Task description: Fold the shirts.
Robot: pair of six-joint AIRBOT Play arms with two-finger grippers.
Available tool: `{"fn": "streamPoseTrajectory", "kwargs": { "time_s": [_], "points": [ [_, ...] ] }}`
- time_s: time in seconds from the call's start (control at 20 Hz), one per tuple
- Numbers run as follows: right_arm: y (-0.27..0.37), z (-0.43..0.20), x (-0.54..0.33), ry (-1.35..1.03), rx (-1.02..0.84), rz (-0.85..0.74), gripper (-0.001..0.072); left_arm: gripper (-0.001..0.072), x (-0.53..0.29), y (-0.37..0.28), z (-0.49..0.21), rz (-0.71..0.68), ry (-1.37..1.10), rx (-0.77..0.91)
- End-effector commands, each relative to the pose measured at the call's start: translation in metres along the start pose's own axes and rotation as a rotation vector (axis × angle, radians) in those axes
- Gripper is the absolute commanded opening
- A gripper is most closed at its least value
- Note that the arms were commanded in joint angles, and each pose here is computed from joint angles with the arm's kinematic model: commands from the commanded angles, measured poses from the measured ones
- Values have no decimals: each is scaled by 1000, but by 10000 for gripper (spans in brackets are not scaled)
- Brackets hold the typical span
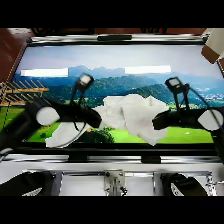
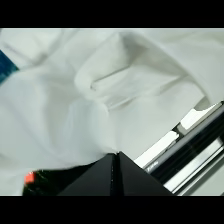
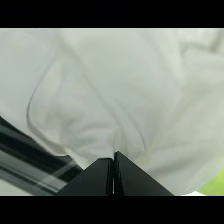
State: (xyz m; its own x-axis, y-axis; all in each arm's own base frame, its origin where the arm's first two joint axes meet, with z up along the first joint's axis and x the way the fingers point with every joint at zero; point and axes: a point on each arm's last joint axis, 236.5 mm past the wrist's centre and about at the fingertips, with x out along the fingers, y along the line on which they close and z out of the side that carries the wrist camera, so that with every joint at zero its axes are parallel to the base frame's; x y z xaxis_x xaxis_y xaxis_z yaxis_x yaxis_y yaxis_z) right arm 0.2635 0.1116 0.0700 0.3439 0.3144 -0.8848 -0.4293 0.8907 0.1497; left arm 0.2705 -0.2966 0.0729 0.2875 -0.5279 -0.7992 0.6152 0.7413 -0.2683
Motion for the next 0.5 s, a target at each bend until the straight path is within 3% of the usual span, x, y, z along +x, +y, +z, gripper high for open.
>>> {"fn": "streamPoseTrajectory", "kwargs": {
  "time_s": [0.0,0.05,0.3,0.45],
  "points": [
    [-19,-57,22,202,34,-61,406,39,42,0,-76,24,150,-54],
    [-26,-55,18,199,60,-97,578,39,41,3,-80,35,166,-49],
    [-36,-56,-28,240,160,-181,579,40,36,13,-72,64,142,-34],
    [-26,-102,-21,317,350,-70,579,40,35,20,-72,80,143,-36]
  ]
}}
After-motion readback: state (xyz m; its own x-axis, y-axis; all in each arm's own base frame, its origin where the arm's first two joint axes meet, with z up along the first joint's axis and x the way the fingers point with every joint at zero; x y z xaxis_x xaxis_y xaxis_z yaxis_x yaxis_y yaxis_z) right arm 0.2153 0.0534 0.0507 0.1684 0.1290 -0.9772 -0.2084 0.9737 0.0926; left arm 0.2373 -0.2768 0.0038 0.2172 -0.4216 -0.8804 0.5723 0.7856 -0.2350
